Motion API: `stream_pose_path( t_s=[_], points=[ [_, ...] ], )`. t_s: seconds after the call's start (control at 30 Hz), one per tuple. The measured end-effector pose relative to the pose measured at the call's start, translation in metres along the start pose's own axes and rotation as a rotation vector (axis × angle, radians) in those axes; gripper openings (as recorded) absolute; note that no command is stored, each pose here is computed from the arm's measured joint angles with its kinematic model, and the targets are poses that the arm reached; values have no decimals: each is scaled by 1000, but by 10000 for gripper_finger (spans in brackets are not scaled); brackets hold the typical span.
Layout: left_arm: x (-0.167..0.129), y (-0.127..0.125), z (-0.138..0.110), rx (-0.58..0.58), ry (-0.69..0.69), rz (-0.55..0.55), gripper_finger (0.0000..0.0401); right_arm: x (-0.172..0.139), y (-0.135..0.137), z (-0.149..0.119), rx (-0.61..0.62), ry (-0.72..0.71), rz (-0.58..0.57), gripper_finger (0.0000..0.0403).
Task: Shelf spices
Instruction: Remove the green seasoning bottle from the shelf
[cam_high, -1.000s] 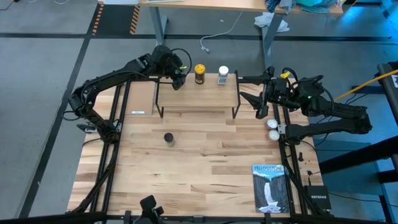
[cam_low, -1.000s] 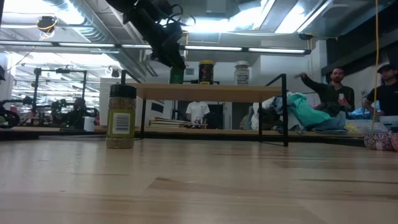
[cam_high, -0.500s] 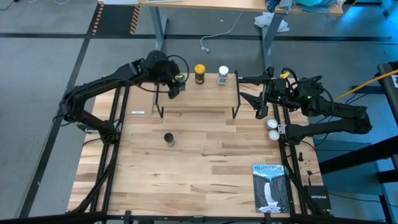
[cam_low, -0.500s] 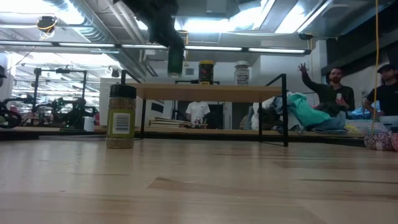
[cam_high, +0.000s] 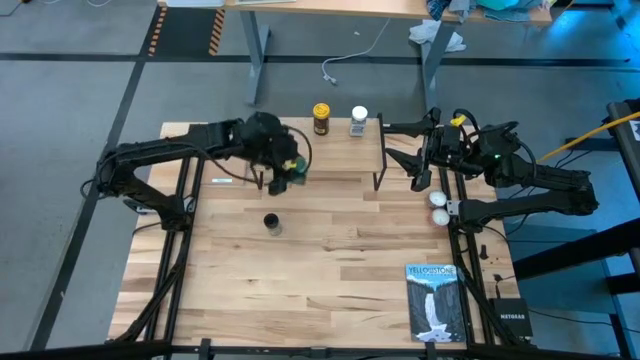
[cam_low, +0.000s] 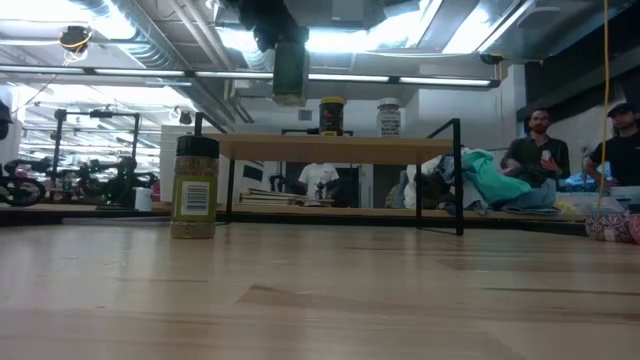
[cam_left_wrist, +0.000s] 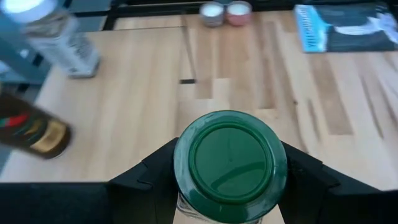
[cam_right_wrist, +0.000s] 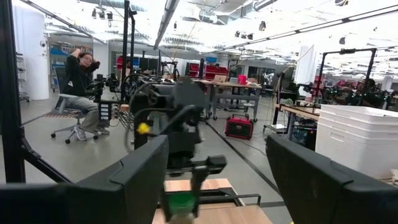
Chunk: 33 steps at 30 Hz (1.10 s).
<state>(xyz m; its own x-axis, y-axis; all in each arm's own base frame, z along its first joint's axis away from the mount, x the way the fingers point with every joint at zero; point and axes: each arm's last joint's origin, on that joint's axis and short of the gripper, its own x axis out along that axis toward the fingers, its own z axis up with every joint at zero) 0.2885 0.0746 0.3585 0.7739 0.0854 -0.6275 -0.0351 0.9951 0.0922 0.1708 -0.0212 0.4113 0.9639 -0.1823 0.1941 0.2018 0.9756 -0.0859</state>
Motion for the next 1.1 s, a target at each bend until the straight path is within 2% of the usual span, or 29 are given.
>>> stream_pose_path(
  t_s=[0.3, 0.5, 0.73, 0.9, 1.1],
  points=[
    [3, -34, 3, 39, 10, -93, 193, 0, 0, 0, 0, 0, 0, 277],
    [16, -56, -11, 64, 68, -151, 193, 0, 0, 0, 0, 0, 0, 277],
    [31, -77, -26, 79, 67, -196, 193, 0, 0, 0, 0, 0, 0, 277],
    [42, -88, -35, 74, 27, -200, 193, 0, 0, 0, 0, 1, -11, 277],
    [54, -96, -46, 32, 8, -134, 193, 0, 0, 0, 0, 1, -12, 277]
  ],
)
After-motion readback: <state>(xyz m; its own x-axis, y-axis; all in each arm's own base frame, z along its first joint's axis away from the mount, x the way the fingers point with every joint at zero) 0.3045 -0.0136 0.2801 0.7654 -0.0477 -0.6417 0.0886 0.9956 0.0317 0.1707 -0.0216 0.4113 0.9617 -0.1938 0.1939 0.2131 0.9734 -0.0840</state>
